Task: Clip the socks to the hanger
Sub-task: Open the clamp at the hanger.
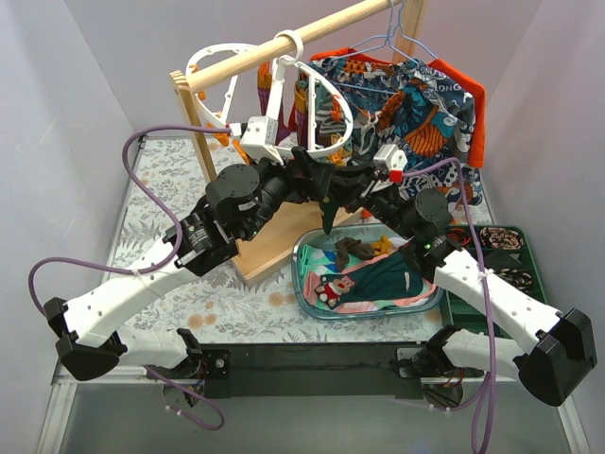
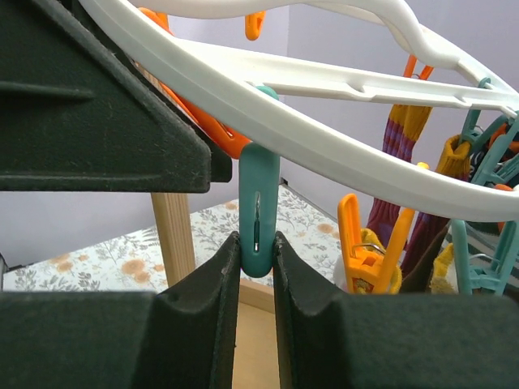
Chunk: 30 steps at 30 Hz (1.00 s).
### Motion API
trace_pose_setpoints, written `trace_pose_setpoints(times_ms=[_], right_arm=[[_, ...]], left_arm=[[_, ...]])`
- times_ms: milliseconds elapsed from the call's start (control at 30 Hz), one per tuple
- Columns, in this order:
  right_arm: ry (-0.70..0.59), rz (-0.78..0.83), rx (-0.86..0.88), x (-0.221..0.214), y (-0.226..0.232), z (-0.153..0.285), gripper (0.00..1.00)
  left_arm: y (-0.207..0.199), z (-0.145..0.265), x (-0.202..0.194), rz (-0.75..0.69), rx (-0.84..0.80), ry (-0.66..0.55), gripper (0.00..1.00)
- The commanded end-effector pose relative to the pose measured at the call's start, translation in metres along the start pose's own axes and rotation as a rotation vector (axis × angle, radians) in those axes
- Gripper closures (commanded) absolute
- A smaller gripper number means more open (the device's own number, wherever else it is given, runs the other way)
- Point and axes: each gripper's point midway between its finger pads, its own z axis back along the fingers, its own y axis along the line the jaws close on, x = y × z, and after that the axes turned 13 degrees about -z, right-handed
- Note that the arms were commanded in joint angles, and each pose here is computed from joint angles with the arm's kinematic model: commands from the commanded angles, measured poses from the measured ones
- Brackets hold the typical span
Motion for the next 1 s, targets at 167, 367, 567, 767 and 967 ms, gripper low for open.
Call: trace_pose_setpoints(times_ms=[167,367,567,767,967], right_arm=[[0.07,0.062,0.024,-0.019,-0.002,0.006,0.99],[0.07,0.034,0.072,-0.012,0.007,0.002,0.99],[0.066,-0.012,0.111,-0.003,0.015,0.002,0.99],[0.062,-0.053,0.124,0.003,0.017,0.003,0.99],[0.058,-0.05,0.123,0.006,0.017,0.004,0.99]], left_arm=[[0.022,-0.004,-0.005,-0.046,0.129,-0.001,0.32],[0.01,-0.018,-0.005,-0.093,0.073,-0.03,0.35],[0.004,-0.014,0.012,-0.097,0.011,-0.171,0.41],[-0.01,-0.014,0.008,-0.072,-0.083,-0.162,0.42],[0.005,-0.019,0.006,-0.02,-0.017,-0.152,0.47]])
